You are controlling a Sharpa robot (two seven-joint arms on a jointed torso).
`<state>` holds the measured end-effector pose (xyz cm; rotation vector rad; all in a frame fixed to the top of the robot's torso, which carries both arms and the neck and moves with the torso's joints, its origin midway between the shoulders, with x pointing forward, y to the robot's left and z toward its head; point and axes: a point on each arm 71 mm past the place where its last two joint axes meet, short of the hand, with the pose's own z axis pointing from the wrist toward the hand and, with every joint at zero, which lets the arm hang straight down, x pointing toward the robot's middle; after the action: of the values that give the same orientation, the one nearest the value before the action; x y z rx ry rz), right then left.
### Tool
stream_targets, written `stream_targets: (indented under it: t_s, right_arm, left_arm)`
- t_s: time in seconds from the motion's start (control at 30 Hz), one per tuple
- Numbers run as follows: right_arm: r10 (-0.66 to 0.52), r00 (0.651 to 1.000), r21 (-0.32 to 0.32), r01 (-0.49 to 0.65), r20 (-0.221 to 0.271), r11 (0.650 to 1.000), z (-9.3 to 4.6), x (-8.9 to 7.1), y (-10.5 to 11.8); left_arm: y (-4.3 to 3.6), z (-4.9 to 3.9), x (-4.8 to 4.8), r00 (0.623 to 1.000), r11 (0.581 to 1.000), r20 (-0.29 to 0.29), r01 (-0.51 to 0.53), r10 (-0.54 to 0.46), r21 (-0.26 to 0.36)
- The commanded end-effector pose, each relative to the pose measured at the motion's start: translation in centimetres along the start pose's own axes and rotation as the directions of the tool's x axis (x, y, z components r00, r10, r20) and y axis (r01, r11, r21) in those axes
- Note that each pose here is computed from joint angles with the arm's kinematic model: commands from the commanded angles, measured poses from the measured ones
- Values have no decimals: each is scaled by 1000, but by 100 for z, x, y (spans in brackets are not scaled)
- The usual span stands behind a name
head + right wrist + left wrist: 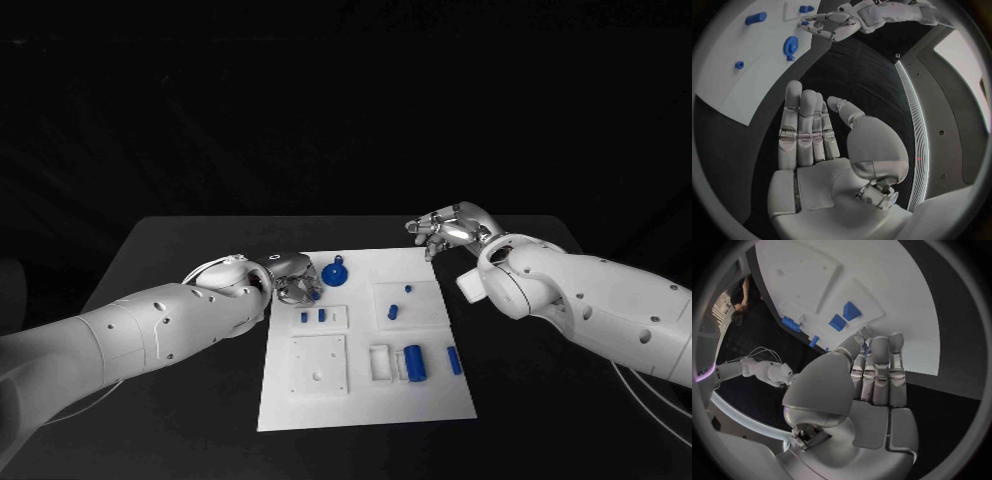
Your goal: Assemble the parts on the task board
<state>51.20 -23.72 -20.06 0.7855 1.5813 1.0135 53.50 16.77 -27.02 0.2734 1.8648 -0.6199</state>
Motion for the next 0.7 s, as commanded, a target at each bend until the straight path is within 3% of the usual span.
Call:
stream_targets:
  t_s: [0.03, 0.7]
  right_arm:
    - [0, 1000, -11, 0, -6, 1000, 1, 7, 11]
    - [-6, 1000, 2, 6, -22, 1000, 5, 6, -10]
  left_arm:
    - [-18, 0, -19, 1000, 1000, 29, -6, 5, 13]
    - [60, -26, -86, 995, 1000, 103, 8, -8, 3]
